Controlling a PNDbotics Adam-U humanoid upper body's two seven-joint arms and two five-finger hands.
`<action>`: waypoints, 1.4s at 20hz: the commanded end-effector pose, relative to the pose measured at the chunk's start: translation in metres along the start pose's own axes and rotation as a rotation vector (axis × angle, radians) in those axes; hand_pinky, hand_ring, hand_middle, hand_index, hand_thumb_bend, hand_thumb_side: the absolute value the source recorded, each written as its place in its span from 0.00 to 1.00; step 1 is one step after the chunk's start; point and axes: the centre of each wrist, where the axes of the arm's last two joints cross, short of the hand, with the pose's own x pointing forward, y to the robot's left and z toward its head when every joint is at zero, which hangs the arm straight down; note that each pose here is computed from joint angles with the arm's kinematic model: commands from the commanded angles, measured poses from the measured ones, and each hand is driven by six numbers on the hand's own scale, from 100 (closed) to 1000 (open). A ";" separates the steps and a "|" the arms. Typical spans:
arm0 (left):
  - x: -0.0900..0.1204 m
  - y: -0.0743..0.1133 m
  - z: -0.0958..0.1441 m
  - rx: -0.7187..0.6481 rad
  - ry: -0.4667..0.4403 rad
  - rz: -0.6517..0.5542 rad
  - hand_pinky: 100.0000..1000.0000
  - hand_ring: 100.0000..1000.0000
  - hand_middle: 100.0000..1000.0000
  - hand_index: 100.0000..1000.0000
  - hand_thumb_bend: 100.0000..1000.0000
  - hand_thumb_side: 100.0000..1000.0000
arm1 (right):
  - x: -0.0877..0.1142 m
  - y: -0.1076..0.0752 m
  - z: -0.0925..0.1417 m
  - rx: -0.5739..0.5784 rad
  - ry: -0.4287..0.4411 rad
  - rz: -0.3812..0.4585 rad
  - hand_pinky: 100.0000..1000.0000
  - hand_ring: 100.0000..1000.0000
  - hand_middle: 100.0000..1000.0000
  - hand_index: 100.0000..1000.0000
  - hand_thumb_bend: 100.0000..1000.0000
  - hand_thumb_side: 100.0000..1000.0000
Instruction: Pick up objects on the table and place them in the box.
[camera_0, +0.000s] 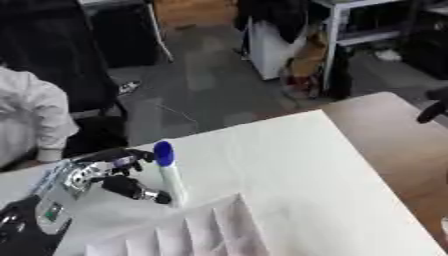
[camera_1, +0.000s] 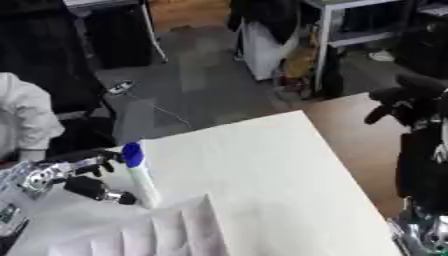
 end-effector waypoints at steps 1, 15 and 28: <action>-0.009 0.028 0.012 0.075 0.036 -0.023 0.77 0.82 0.96 1.00 1.00 0.66 | 0.006 0.002 -0.009 0.005 -0.040 -0.012 0.31 0.52 0.41 0.66 0.00 0.93; -0.013 0.037 0.011 0.179 0.006 -0.010 0.75 0.78 0.93 1.00 1.00 0.66 | 0.008 0.008 -0.014 0.006 -0.063 -0.038 0.31 0.53 0.40 0.66 0.00 0.93; -0.014 0.038 0.010 0.302 -0.065 -0.017 0.73 0.75 0.91 1.00 1.00 0.66 | 0.010 0.012 -0.020 0.015 -0.076 -0.053 0.31 0.52 0.40 0.66 0.00 0.94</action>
